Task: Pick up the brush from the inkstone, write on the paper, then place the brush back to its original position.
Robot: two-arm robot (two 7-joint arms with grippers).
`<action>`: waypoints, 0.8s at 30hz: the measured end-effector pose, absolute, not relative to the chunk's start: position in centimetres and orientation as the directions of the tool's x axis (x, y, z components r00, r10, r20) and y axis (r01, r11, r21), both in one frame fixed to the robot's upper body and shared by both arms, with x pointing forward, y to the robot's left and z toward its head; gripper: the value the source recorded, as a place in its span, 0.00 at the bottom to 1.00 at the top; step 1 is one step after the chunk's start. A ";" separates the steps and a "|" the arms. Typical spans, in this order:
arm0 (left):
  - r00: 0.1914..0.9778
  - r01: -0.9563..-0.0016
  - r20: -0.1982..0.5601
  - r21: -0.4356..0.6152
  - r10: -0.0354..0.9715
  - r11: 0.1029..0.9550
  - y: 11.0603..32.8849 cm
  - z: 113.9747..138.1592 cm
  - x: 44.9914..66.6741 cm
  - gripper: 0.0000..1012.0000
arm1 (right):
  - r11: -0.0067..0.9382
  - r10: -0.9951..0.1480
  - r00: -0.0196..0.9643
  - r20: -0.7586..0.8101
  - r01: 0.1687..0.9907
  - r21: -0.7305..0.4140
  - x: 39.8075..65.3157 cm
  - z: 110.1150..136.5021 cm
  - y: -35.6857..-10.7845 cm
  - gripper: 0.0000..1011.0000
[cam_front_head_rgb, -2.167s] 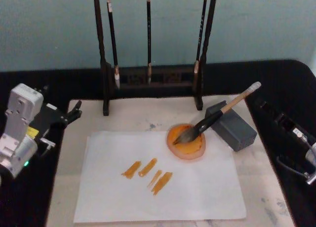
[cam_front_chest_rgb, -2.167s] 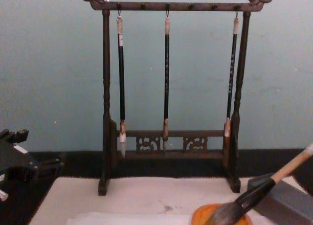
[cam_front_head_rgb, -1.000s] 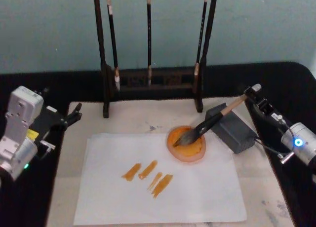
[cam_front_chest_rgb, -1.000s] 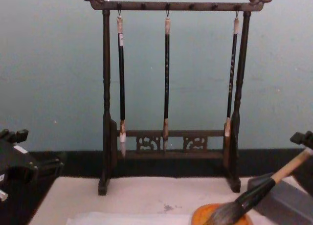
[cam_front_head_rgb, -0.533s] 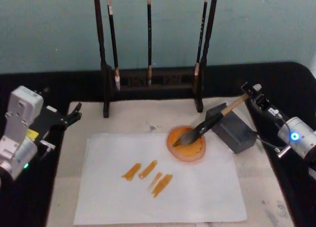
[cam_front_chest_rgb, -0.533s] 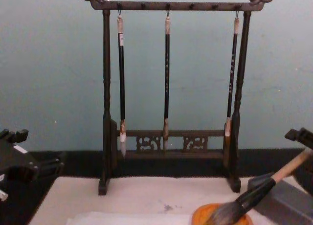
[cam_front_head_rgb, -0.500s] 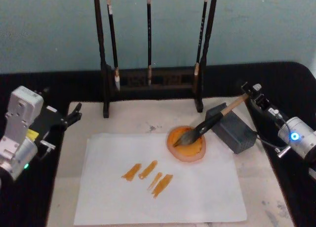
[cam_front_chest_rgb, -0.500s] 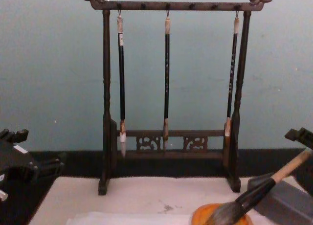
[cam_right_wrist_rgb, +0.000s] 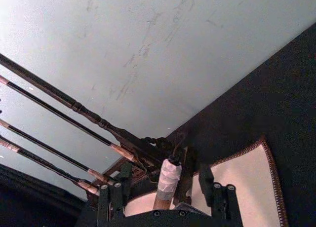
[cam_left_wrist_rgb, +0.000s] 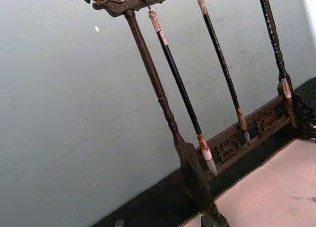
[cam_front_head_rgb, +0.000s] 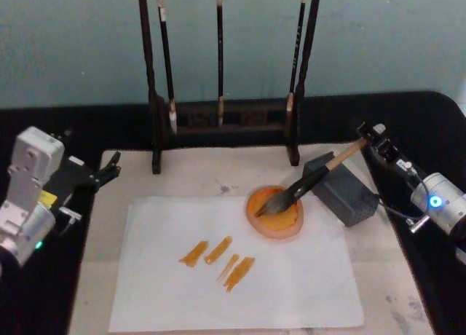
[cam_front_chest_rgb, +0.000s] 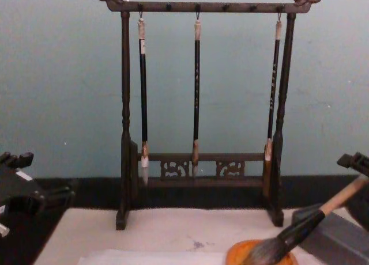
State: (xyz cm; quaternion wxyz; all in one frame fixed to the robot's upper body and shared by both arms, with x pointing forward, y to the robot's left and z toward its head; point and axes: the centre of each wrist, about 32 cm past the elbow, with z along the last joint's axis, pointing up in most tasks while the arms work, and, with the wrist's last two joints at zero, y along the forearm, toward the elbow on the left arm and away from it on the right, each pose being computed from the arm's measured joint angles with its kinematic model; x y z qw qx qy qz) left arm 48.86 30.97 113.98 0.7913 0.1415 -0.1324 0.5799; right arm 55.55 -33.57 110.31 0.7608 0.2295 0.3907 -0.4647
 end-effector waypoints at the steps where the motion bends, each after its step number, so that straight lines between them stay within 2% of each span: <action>1: 0.292 -0.955 0.374 0.070 0.880 0.287 31.0 114.0 48.9 1.00 | 0.463 -0.528 0.263 -0.808 0.886 -0.014 55.6 110.3 -33.6 0.86; 3: 0.292 -0.955 0.374 0.070 0.880 0.287 31.0 114.0 48.9 1.00 | 0.463 -0.528 0.263 -0.808 0.886 -0.014 55.5 110.3 -33.6 0.83; 6: 0.292 -0.955 0.374 0.070 0.880 0.287 31.0 114.0 48.9 1.00 | 0.462 -0.528 0.262 -0.808 0.887 -0.014 55.5 110.3 -33.6 0.70; 9: 0.292 -0.955 0.374 0.070 0.880 0.287 31.0 114.0 48.9 1.00 | 0.462 -0.528 0.262 -0.808 0.887 -0.014 55.5 110.3 -33.6 0.64; 10: 0.292 -0.955 0.374 0.070 0.880 0.287 31.0 114.0 48.9 1.00 | 0.462 -0.528 0.262 -0.808 0.887 -0.015 55.5 110.3 -33.6 0.58; 13: 0.292 -0.955 0.374 0.070 0.880 0.287 31.0 114.0 48.9 1.00 | 0.462 -0.528 0.261 -0.808 0.887 -0.015 55.5 110.3 -33.6 0.53; 14: 0.292 -0.955 0.374 0.070 0.880 0.287 31.0 114.0 48.9 1.00 | 0.462 -0.528 0.261 -0.808 0.887 -0.015 55.5 110.3 -33.6 0.46; 16: 0.292 -0.955 0.374 0.070 0.880 0.287 31.0 114.0 48.9 1.00 | 0.462 -0.528 0.261 -0.808 0.887 -0.015 55.5 110.3 -33.6 0.42; 18: 0.292 -0.955 0.374 0.070 0.880 0.287 31.0 114.0 48.9 1.00 | 0.462 -0.528 0.261 -0.808 0.887 -0.016 55.5 110.3 -33.6 0.32; 24: 0.292 -0.955 0.374 0.070 0.880 0.287 31.0 114.0 48.9 1.00 | 0.462 -0.527 0.261 -0.809 0.887 -0.015 55.5 110.3 -33.6 0.18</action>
